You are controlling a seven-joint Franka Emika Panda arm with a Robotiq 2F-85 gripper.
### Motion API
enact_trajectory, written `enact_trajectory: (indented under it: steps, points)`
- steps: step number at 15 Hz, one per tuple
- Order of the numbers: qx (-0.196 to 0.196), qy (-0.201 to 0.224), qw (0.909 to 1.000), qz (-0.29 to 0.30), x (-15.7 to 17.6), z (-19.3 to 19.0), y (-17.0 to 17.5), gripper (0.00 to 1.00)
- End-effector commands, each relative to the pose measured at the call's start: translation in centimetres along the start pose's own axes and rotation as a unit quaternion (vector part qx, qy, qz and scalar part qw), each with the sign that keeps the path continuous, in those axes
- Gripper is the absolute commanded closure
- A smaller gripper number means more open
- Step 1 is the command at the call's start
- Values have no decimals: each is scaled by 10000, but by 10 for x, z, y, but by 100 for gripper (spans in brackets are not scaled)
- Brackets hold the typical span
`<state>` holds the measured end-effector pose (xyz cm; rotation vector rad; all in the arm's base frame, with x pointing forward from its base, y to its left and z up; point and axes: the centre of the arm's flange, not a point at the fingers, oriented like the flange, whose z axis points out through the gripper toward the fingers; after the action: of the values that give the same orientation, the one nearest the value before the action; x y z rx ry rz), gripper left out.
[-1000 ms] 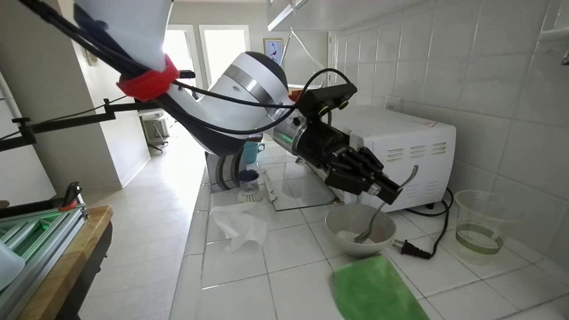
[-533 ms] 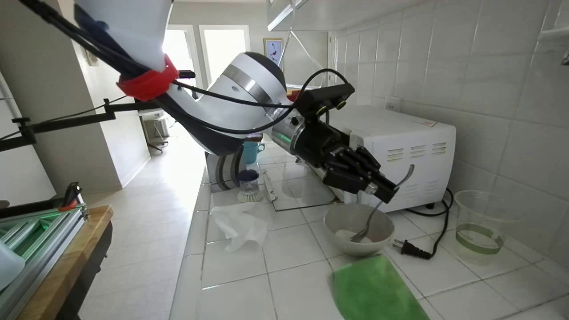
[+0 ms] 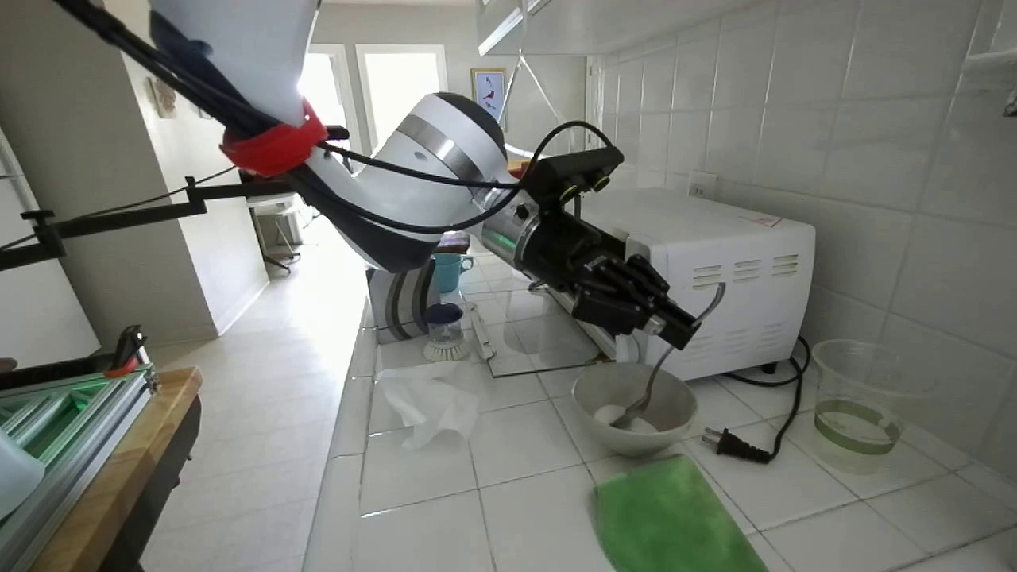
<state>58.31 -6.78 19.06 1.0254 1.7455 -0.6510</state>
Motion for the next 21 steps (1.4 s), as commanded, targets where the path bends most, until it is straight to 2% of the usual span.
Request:
enact_trajectory:
  steps: [1, 10, 15, 21]
  points:
    - [18, -28, 9999, 109, 0, 8, 4, 95]
    - [167, -86, 9998, 8, 0, 19, -12, 95]
    - [110, -15, 9999, 13, 4, 10, -7, 95]
    - [204, -97, 9997, -3, -2, 21, -14, 95]
